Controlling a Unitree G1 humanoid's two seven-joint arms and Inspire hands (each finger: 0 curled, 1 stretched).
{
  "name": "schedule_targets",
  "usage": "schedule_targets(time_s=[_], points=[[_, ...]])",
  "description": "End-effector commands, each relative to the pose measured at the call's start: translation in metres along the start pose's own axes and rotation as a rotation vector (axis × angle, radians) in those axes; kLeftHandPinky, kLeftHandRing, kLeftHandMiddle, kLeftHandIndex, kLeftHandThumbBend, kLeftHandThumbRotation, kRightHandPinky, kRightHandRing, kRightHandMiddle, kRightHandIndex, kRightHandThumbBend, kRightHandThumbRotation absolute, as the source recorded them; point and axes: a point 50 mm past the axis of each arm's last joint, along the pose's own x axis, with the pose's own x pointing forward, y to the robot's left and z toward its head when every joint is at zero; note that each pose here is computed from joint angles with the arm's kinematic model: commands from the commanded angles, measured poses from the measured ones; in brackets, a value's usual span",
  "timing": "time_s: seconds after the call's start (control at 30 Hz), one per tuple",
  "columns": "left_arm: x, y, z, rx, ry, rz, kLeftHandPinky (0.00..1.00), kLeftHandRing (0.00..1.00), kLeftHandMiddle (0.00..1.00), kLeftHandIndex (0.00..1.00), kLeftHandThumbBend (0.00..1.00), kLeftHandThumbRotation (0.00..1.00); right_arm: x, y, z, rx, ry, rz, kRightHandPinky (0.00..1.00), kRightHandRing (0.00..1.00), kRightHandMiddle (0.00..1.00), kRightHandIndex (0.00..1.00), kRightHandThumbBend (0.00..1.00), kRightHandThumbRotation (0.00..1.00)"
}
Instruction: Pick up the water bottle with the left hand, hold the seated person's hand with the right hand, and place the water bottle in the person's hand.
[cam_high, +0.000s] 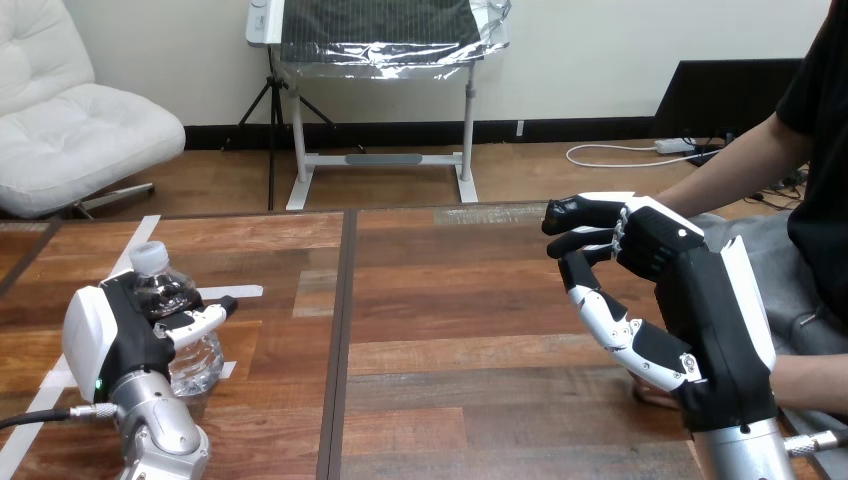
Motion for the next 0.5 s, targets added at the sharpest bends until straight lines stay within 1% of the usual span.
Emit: schedule_targets(time_s=[0.0,0.07,0.2,0.37,0.47], points=[[0.0065,0.0007,0.0261,-0.07,-0.105,0.011,0.35,0.41,0.47,0.49,0.75,0.0,0.0194,-0.0061,0.0143,-0.017,-0.114,-0.008,0.45,0.56,0.63,0.63,0.33,0.02],[0.0058,0.0005,0.0268,-0.086,-0.113,0.008,0.36,0.41,0.47,0.49,0.74,0.0,0.0194,-0.0061,0.0142,-0.014,-0.114,-0.009,0.45,0.56,0.63,0.63,0.33,0.02],[0.0024,-0.001,0.0296,-0.153,-0.141,-0.006,0.35,0.4,0.46,0.49,0.74,0.0,0.019,-0.0064,0.0135,-0.006,-0.108,-0.011,0.44,0.55,0.62,0.63,0.33,0.01],[-0.0005,-0.0028,0.0321,-0.191,-0.161,-0.012,0.34,0.39,0.45,0.48,0.75,0.0,0.0188,-0.0068,0.0132,-0.009,-0.106,-0.013,0.44,0.56,0.62,0.63,0.34,0.0],[-0.003,-0.0043,0.0346,-0.229,-0.178,-0.026,0.35,0.4,0.45,0.48,0.74,0.0,0.0187,-0.007,0.0129,-0.007,-0.104,-0.017,0.45,0.56,0.63,0.64,0.34,0.0]])
